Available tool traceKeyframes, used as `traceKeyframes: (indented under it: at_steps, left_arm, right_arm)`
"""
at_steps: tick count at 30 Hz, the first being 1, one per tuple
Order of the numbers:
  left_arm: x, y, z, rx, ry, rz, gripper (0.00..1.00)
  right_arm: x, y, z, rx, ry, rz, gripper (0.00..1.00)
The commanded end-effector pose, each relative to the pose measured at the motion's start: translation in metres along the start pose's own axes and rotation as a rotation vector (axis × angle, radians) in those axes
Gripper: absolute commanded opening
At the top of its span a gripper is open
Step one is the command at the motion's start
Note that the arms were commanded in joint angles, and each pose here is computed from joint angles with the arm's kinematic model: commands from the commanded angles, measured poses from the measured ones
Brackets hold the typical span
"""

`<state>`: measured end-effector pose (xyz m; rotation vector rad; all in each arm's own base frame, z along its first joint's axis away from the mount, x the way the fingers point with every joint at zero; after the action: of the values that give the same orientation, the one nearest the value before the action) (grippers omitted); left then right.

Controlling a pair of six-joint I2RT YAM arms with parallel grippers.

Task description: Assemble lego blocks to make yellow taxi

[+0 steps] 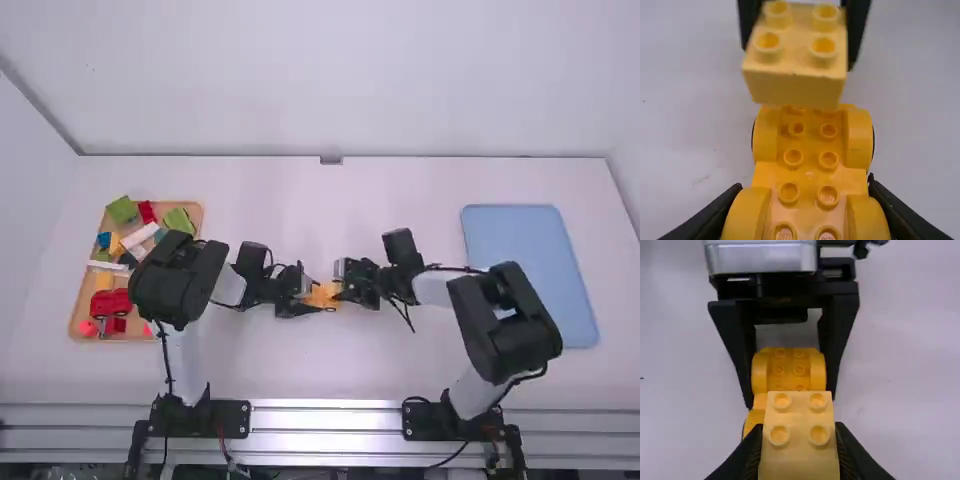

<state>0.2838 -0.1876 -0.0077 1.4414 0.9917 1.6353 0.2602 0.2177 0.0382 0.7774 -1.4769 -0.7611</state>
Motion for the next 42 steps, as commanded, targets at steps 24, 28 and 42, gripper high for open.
traceKeyframes:
  at_steps: [24, 28, 42]
  left_arm:
    - [-0.001, -0.02, -0.006, 0.051, 0.03, 0.09, 0.45]
    - [-0.001, -0.02, -0.005, 0.049, 0.035, 0.09, 0.45]
    - [-0.002, -0.019, -0.005, 0.045, 0.033, 0.088, 0.45]
  right_arm:
    - [-0.013, -0.013, -0.003, -0.018, -0.032, 0.051, 0.24]
    - [-0.016, -0.011, 0.001, -0.015, -0.017, 0.051, 0.25]
    - [-0.017, -0.014, 0.002, -0.029, -0.017, 0.065, 0.3]
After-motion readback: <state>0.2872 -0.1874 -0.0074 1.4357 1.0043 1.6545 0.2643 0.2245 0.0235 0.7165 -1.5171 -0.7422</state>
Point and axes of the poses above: each hand's point on the last joint's axis, 136 mm out from that joint toward the fingers, its own x axis back along the fingers, its own z axis along the line the jaws close on, y = z × x, the point moved 3 cm from there along x, back along the fingers, and after that the axes turned 1 degree about -x, right-handed, at the moved point
